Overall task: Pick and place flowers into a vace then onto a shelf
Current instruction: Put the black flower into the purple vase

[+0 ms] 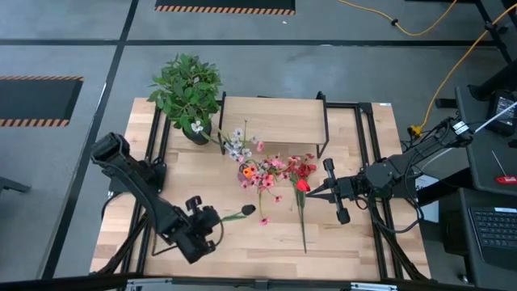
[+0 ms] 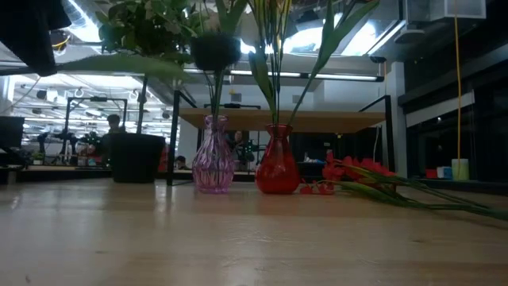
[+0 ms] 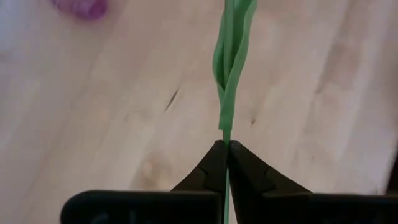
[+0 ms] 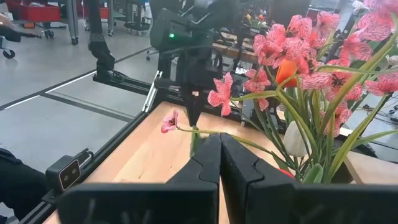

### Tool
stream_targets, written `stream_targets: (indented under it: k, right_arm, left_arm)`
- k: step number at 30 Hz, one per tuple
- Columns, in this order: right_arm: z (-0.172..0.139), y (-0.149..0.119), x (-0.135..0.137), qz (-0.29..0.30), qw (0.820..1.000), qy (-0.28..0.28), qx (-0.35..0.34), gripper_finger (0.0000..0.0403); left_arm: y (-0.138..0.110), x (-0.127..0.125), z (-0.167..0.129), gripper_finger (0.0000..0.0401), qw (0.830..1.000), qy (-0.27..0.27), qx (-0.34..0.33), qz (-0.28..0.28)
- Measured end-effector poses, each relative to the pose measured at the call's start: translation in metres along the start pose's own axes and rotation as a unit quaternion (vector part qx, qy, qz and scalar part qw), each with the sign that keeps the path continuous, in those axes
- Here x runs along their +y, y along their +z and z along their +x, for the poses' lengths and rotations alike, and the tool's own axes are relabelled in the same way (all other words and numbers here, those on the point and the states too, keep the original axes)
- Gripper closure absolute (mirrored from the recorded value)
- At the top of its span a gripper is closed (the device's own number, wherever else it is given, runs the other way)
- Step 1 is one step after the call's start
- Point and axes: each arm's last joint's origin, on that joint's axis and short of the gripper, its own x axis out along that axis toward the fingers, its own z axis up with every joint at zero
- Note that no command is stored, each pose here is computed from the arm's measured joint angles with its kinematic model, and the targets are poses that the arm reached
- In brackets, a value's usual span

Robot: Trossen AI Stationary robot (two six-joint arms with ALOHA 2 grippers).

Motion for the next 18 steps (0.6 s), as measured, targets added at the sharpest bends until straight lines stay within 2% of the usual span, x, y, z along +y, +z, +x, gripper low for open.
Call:
stream_targets:
  k: [10, 18]
  right_arm:
    - [0.000, 0.000, 0.000, 0.000, 1.000, 0.000, 0.000, 0.0396]
    - [0.000, 0.001, 0.000, 0.002, 1.000, 0.000, -0.003, 0.0396]
  left_arm:
    - [-0.029, 0.022, 0.001, 0.0398, 0.988, -0.061, -0.138, 0.001]
    - [-0.025, 0.026, -0.007, 0.0398, 0.965, -0.111, -0.226, 0.079]
